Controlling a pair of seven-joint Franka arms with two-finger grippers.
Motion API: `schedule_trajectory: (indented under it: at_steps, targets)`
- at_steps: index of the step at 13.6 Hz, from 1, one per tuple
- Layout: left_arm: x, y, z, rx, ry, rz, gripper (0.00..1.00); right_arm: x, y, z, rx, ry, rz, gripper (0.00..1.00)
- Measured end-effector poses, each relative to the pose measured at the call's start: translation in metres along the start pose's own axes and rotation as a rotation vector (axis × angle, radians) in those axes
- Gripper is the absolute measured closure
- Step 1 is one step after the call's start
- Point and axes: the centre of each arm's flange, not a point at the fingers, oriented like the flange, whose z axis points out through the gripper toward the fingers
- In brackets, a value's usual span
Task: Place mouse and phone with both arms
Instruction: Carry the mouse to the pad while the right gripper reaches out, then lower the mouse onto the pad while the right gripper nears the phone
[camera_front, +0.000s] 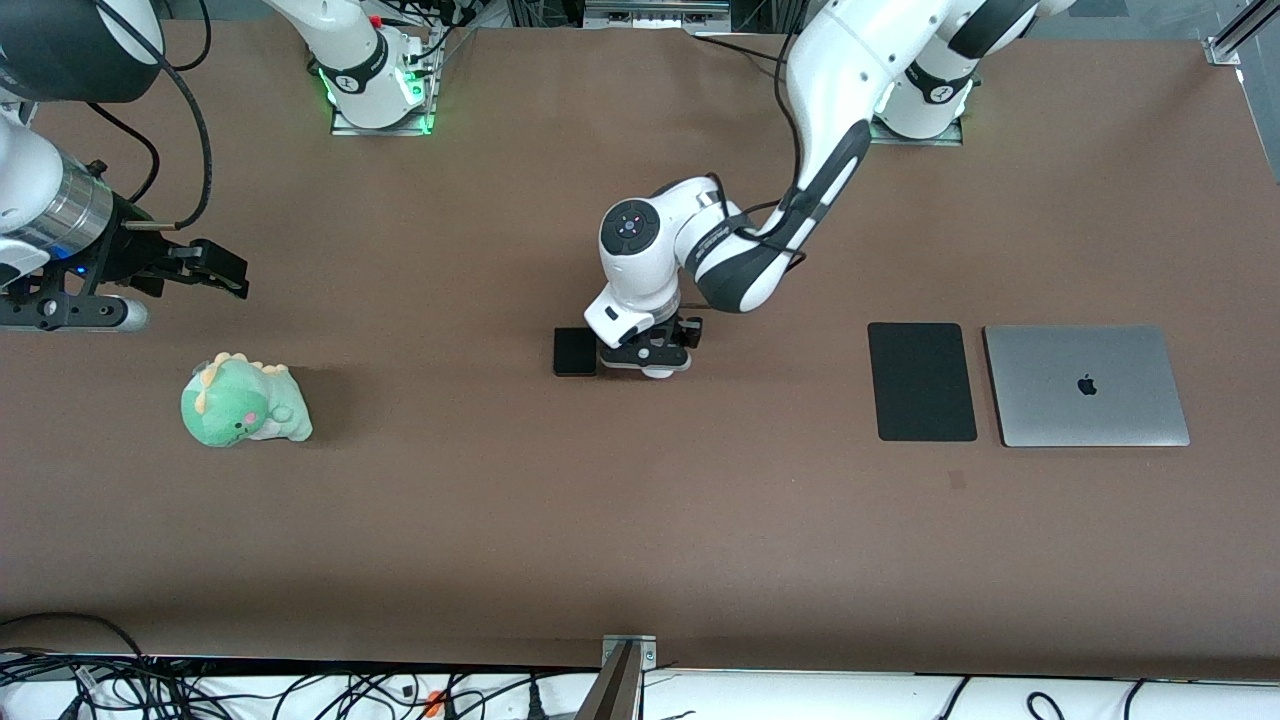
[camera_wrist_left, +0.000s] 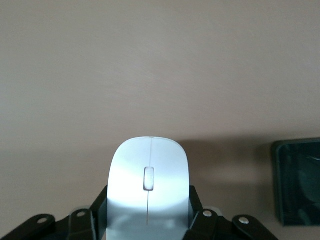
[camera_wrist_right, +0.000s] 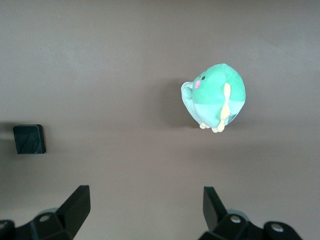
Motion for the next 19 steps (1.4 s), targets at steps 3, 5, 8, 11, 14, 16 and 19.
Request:
schedule_trajectory:
  at_steps: [3, 5, 8, 11, 14, 16, 19]
  targets:
    - [0.035, -0.077, -0.073, 0.021, -0.052, -0.020, 0.38, -0.001, -0.007, 0.000, 0.001, 0.000, -0.012, 0.00]
    - [0.063, -0.152, -0.107, -0.007, -0.096, -0.021, 0.38, -0.003, -0.024, 0.000, 0.001, 0.000, -0.043, 0.00]
    - [0.091, -0.254, -0.111, -0.006, -0.179, -0.011, 0.38, -0.010, -0.067, 0.005, -0.005, -0.010, -0.115, 0.00]
    - [0.106, -0.334, -0.076, -0.016, -0.251, 0.040, 0.38, -0.007, -0.099, 0.034, -0.018, -0.063, -0.165, 0.00]
    - [0.107, -0.404, -0.023, -0.040, -0.341, 0.056, 0.38, 0.008, -0.123, 0.070, -0.021, -0.070, -0.195, 0.00]
    - [0.100, -0.426, 0.015, -0.058, -0.358, 0.053, 0.38, 0.018, -0.148, 0.096, -0.016, -0.045, -0.226, 0.00]
    - [0.081, -0.419, 0.057, -0.084, -0.270, 0.061, 0.38, 0.026, -0.201, 0.146, -0.014, -0.019, -0.205, 0.00]
